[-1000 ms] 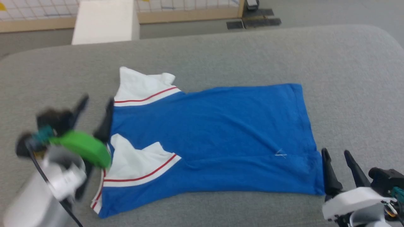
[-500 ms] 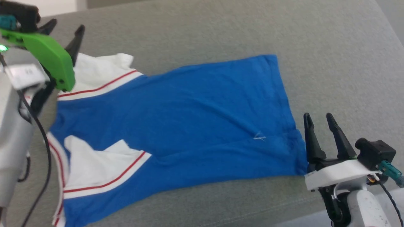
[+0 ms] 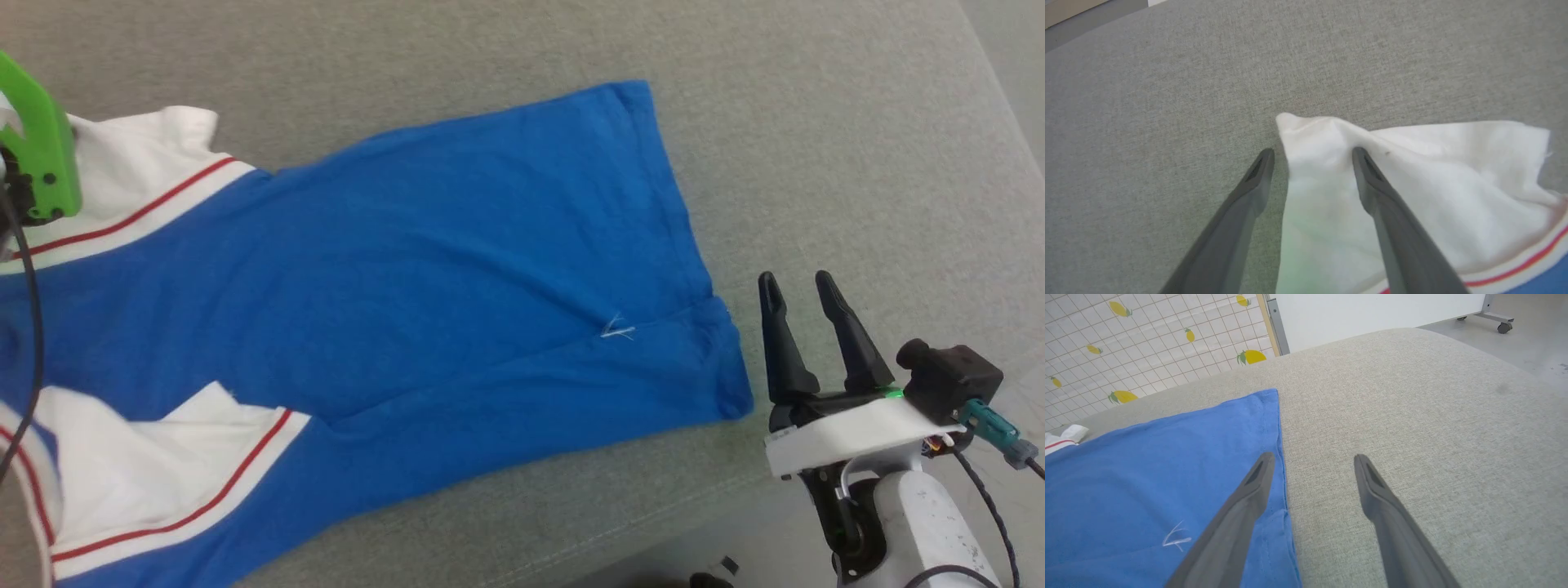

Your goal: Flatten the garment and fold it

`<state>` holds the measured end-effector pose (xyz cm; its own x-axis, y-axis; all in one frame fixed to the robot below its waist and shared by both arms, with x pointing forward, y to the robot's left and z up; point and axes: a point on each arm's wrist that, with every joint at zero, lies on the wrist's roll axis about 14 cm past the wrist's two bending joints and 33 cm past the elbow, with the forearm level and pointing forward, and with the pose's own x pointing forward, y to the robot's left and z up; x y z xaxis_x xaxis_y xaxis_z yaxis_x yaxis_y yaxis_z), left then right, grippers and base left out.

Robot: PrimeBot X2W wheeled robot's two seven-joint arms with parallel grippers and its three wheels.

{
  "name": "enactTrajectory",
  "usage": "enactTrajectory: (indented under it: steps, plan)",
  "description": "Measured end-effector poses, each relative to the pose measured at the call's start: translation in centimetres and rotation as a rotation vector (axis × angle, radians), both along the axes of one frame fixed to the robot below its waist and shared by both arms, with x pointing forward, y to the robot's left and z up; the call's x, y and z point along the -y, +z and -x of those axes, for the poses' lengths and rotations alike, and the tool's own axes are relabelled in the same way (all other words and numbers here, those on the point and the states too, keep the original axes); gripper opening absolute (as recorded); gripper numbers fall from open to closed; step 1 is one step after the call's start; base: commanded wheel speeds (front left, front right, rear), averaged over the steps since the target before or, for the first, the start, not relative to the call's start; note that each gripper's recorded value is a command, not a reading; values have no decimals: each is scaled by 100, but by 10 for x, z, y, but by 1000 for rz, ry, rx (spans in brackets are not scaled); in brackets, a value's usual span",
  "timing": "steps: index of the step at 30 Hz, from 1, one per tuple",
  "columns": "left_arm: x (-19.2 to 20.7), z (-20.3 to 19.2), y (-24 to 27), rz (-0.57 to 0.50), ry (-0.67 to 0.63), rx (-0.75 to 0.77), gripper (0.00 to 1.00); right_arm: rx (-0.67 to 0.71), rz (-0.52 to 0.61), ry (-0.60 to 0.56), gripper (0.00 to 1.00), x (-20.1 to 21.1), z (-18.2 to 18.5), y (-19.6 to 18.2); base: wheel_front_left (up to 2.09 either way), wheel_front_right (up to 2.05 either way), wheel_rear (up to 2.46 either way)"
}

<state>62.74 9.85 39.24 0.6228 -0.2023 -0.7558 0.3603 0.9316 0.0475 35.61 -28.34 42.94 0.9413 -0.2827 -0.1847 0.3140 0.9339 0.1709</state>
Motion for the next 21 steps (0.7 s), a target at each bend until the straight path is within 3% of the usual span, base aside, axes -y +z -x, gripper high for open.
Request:
enactTrajectory:
  steps: [8,9,10,11,16,21]
  plan:
    - [-5,-1,-22,-99,6,-106,100,-22,7,-27,100,8,4,-5,0,0,0]
    - [-4,-1,-21,-100,4,-107,81,-25,8,-29,100,8,4,-6,0,0,0]
    - [-2,-3,-19,-97,1,-99,25,-26,10,-32,100,9,5,-6,0,0,0]
    - [0,-3,-19,-98,-9,-96,0,-29,11,-35,100,10,6,-7,0,0,0]
    - [6,-1,-16,-94,-40,-87,0,-10,33,-26,100,13,-3,0,0,0,0]
    - [5,4,-13,-94,-52,-79,0,85,128,49,100,12,-50,37,0,0,0]
